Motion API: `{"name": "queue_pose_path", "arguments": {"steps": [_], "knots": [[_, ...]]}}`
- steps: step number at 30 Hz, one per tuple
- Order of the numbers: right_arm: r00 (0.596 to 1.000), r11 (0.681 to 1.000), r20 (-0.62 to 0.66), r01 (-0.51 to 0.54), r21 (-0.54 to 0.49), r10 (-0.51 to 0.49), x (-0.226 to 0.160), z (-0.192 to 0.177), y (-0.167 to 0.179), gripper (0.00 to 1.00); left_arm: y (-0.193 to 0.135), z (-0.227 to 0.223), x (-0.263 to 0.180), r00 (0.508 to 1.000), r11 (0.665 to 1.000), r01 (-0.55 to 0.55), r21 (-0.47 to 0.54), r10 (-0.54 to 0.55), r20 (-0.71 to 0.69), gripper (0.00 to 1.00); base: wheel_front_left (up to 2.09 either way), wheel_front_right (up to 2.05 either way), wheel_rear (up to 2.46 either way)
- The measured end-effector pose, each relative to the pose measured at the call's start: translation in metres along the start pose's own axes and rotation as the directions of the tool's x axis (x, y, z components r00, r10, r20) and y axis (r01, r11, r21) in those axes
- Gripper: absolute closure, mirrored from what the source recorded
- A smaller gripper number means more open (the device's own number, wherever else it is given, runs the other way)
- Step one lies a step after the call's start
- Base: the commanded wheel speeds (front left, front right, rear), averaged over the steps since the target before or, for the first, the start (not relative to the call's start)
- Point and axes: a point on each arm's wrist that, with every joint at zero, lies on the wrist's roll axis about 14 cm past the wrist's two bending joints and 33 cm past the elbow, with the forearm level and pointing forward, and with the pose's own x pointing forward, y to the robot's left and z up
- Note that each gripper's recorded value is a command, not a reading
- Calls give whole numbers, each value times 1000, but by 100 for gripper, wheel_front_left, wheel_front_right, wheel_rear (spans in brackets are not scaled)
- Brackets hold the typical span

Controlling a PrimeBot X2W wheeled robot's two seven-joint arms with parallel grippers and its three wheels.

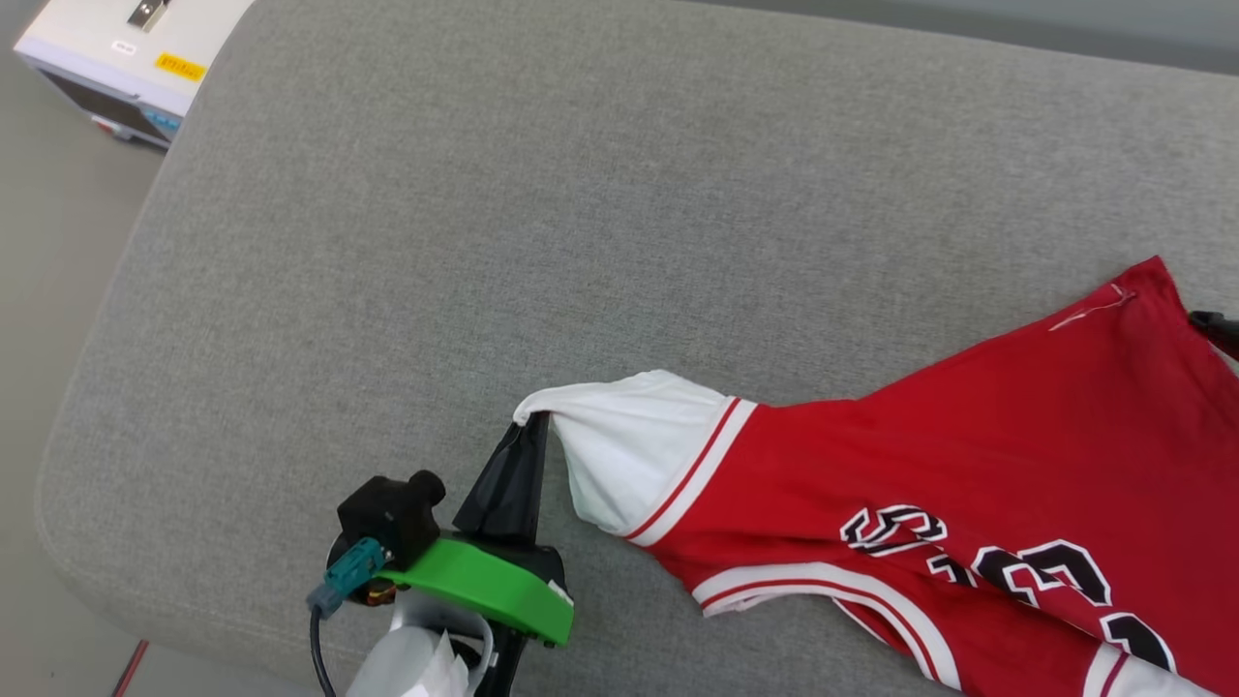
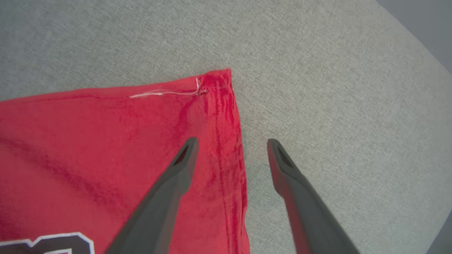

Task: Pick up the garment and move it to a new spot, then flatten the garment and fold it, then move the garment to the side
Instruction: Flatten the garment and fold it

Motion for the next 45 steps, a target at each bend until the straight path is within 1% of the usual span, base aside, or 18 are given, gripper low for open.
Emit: {"name": "queue_pose_path", "arguments": {"steps": [3, 7, 12, 15, 16, 17, 18, 21, 23, 26, 27, 28, 30, 33, 36, 38, 41, 45], "knots": [[999, 1000, -43, -10, -3, 10, 21, 3, 4, 0, 2, 0, 3, 1000, 1000, -5, 2, 5, 1, 100, 0, 0, 0], [997, 999, -79, -21, 24, 23, 48, 3, 4, 0, 4, -3, 5, 1000, 1000, -13, 4, 13, -9, 100, 0, 0, 0], [985, 1000, -169, -19, 0, 19, 77, -19, 6, 0, 10, -8, 7, 999, 1000, -26, 7, 26, -27, 100, 0, 0, 0], [977, 1000, -213, -23, -16, 19, 84, -30, 6, 0, 12, -11, 7, 999, 999, -35, 8, 35, -34, 100, 0, 0, 0], [976, 999, -217, -27, -18, 23, 84, -30, 6, 4, 13, -11, 7, 999, 999, -35, 8, 36, -35, 100, 0, 0, 0], [977, 999, -212, -33, -17, 28, 84, -30, 7, 76, 13, -11, 8, 999, 999, -35, 8, 36, -34, 100, 0, 0, 0], [981, 999, -192, -35, -16, 31, 84, -27, 7, 100, 12, -11, 8, 999, 999, -34, 8, 34, -34, 100, 0, 0, 0], [990, 997, -139, -38, -70, 28, 80, -23, 11, 100, 10, -10, 9, 999, 1000, -25, 5, 26, -28, 100, 0, 0, 0], [996, 995, -85, -43, -85, 35, 76, -15, 15, 100, 7, -7, 10, 1000, 1000, -17, 13, 17, -22, 100, 0, 0, 0], [999, 995, 40, -33, -97, 37, 61, 6, 15, 100, 3, -1, 10, 1000, 1000, 2, 29, -2, -4, 100, 0, 0, 0], [996, 995, 82, -27, -100, 35, 55, 13, 14, 100, 2, 2, 10, 1000, 999, 8, 34, -8, 2, 100, 0, 0, 0], [988, 995, 150, -22, -94, 36, 45, 25, 12, 100, 0, 6, 10, 1000, 999, 16, 39, -16, 14, 100, 0, 0, 0], [970, 996, 242, -15, -86, 35, 28, 41, 9, 100, -2, 14, 10, 999, 998, 30, 56, -32, 35, 100, 0, 0, 0], [914, 998, 405, 14, -60, 12, -7, 69, -1, 100, -5, 36, 14, 994, 993, 62, 99, -70, 86, 100, 0, 0, 0], [848, 999, 530, 41, -36, -15, -41, 88, -11, 100, -12, 65, 21, 981, 984, 92, 150, -116, 157, 100, 0, 0, 0], [808, 998, 588, 54, -23, -31, -60, 94, -15, 100, -18, 87, 27, 968, 976, 114, 187, -152, 202, 100, 0, 0, 0], [744, 997, 666, 79, 2, -60, -89, 102, -22, 100, -33, 126, 40, 938, 954, 152, 260, -222, 266, 100, 0, 0, 0], [632, 994, 769, 102, 35, -92, -130, 119, -29, 100, -62, 179, 56, 880, 916, 199, 349, -324, 348, 100, 0, 0, 0]]}}
